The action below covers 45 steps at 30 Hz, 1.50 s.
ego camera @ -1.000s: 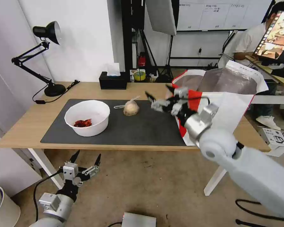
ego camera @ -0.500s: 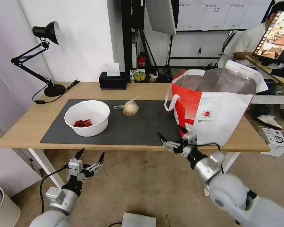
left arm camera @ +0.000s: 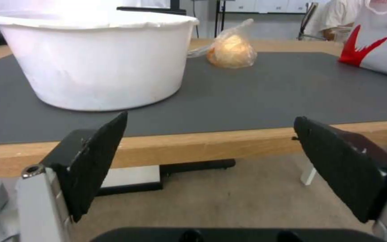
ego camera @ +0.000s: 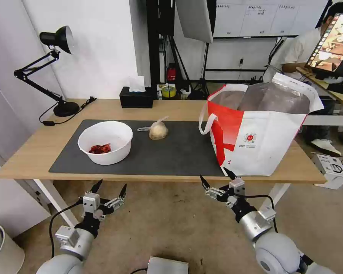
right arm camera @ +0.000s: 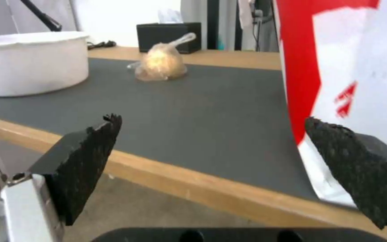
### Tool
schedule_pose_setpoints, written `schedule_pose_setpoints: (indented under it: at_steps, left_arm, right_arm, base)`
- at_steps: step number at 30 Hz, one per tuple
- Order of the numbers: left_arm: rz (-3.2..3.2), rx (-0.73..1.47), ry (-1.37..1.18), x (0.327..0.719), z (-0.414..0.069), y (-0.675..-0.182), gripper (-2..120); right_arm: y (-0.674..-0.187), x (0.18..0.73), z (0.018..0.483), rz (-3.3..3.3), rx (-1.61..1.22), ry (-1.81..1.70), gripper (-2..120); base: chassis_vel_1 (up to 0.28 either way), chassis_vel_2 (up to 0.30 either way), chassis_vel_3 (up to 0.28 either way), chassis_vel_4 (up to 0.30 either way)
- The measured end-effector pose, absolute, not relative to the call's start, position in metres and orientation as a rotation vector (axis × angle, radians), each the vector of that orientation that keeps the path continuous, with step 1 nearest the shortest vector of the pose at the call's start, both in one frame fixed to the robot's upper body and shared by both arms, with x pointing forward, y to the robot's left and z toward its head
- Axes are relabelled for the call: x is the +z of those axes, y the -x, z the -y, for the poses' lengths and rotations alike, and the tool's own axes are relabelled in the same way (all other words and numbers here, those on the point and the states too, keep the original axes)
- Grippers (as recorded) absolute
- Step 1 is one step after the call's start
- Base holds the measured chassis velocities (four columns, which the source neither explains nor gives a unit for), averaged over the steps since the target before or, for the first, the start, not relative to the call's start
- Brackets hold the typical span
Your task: Pick up the trash from the table and place it into the takeout bag.
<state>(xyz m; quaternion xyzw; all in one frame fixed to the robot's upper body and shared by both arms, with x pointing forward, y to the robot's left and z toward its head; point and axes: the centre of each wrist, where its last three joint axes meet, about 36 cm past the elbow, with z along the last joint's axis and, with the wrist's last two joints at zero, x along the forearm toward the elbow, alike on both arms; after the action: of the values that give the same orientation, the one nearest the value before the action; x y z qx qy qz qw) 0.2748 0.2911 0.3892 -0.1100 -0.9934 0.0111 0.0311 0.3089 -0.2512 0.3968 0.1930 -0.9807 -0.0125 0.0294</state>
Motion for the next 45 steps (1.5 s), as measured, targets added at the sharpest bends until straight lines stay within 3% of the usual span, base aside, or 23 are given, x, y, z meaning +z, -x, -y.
schedule_pose_setpoints:
  at_steps: [21, 37, 45]
  left_arm:
    - [3.057, 0.027, 0.354, 0.387, -0.292, -0.279, 100]
    - [3.047, 0.028, 0.379, 0.389, -0.290, -0.283, 100]
    - [3.041, 0.031, 0.352, 0.388, -0.291, -0.279, 100]
  right_arm:
    - [-0.300, 0.391, 0.246, 3.029, -0.044, -0.549, 100]
    - [-0.375, 0.418, 0.221, 3.001, -0.130, -0.698, 100]
    - [-0.428, 0.420, 0.177, 2.950, -0.131, -0.758, 100]
  base:
    - [0.000, 0.000, 0.000, 0.000]
    - [0.000, 0.000, 0.000, 0.000]
    - [0.000, 0.000, 0.000, 0.000]
